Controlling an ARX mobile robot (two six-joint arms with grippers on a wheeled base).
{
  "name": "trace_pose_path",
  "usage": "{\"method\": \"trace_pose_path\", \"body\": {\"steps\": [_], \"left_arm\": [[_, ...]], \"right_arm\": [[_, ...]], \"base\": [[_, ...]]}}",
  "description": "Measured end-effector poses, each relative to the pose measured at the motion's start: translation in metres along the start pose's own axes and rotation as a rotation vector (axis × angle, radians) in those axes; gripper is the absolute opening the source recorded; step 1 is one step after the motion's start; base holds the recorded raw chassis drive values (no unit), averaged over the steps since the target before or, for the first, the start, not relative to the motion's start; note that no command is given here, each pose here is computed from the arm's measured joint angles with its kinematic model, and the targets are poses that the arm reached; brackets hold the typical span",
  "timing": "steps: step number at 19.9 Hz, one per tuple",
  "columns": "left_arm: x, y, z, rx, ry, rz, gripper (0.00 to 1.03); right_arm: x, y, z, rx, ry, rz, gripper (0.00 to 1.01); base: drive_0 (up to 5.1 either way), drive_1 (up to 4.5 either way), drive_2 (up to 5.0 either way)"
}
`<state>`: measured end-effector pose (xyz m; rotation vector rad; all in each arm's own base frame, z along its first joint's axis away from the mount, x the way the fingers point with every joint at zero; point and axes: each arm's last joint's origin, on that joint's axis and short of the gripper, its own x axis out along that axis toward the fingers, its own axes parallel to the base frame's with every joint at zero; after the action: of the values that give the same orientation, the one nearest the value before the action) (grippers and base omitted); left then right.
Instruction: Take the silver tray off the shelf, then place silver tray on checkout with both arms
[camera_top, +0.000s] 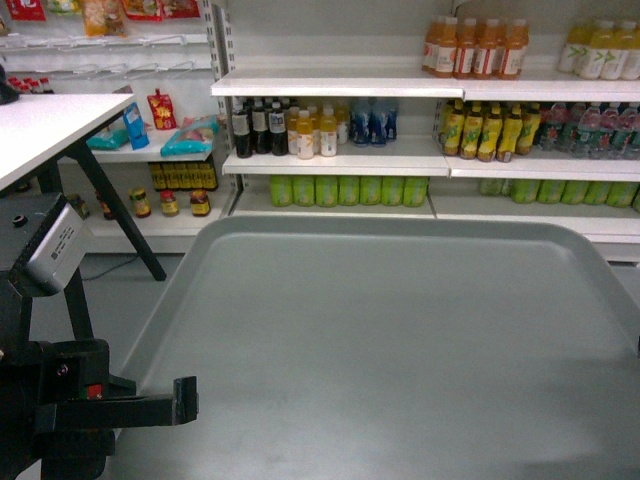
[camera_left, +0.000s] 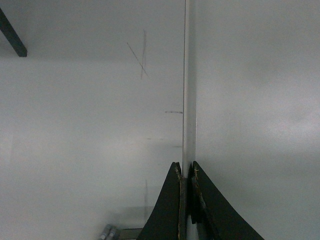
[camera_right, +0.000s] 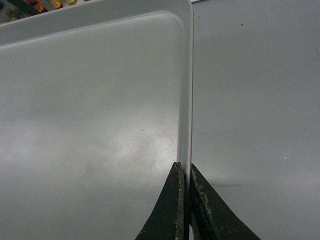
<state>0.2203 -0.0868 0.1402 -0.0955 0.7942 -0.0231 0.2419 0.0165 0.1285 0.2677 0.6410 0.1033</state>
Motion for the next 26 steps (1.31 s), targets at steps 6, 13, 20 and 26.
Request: {"method": "trace_pose_path", "body": {"steps": [6, 13, 20, 26], "left_arm": [[0.0001, -0.0004, 0.0000, 0.000, -0.001, -0.004, 0.03], [0.0001, -0.0003, 0.0000, 0.000, -0.001, -0.002, 0.03], [0.0001, -0.0002, -0.0001, 0.000, 0.000, 0.000, 0.03], [0.0001, -0.0003, -0.0001, 0.000, -0.001, 0.000, 0.03]], "right_arm": [[0.0000, -0.0002, 0.0002, 0.000, -0.002, -0.001, 0.03], [0.0000, -0.0002, 0.0002, 0.000, -0.002, -0.001, 0.03], [0.0000, 0.0000, 0.0004, 0.000, -0.004, 0.001, 0.03], [0.0001, -0.0001, 0.0002, 0.000, -0.002, 0.000, 0.03]], "base": [[-3.1, 1.60, 1.6], [-4.8, 2.60, 2.6], [-4.9, 2.50, 2.5], [-4.9, 2.48, 2.5]]}}
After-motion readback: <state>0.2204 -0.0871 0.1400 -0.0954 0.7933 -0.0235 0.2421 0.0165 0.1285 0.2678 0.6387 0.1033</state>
